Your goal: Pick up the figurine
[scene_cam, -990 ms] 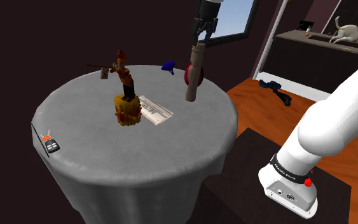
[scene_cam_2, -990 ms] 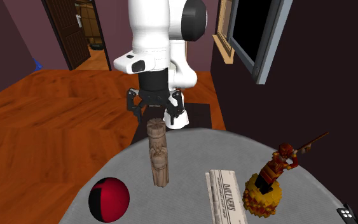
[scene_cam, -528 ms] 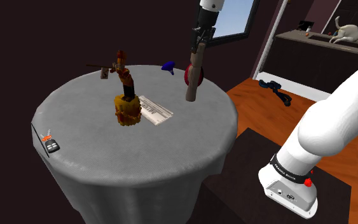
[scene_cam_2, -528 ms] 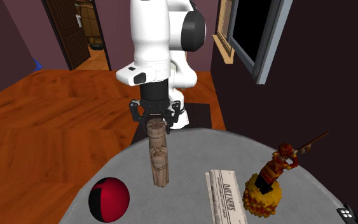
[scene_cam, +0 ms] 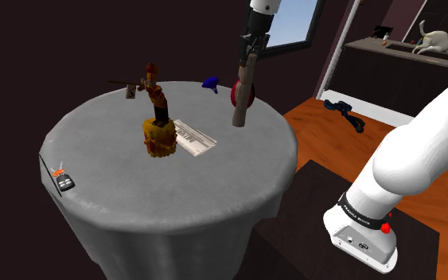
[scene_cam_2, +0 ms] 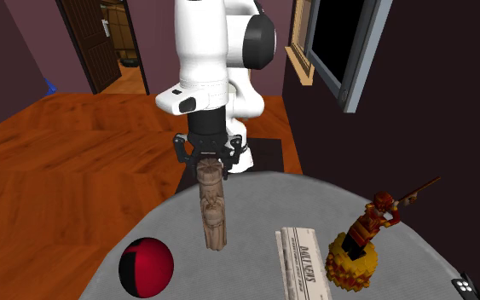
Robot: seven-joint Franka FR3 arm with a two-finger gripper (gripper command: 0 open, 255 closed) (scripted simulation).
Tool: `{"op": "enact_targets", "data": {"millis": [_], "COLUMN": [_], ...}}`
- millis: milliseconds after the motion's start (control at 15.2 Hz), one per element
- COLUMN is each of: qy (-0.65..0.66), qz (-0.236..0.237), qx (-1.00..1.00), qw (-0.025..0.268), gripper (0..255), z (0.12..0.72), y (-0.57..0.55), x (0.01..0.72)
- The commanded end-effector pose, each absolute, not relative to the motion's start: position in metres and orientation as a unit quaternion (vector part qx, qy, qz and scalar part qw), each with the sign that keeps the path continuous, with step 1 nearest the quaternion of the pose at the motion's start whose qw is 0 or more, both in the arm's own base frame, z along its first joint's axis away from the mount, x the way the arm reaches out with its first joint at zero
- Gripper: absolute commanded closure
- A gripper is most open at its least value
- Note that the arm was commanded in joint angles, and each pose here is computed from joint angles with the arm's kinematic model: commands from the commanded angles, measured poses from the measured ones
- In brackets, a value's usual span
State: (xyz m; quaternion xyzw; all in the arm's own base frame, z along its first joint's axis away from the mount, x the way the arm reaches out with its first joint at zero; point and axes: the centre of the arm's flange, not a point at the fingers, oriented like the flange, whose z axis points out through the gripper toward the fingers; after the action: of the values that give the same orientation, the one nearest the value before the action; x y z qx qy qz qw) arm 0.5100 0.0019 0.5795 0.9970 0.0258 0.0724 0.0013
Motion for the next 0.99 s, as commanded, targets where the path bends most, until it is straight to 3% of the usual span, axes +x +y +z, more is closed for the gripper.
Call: {"op": "enact_targets", "data": {"millis": [0,924], "qy": [0.026,0.026], "qz": [0.072,0.072], "qx": [0.997,0.997], "qw": [0.001,0.001], "gripper": [255,255], "z": [0.578,0.652], "y": [0.002,0.002], "x": [0.51,0.51]}}
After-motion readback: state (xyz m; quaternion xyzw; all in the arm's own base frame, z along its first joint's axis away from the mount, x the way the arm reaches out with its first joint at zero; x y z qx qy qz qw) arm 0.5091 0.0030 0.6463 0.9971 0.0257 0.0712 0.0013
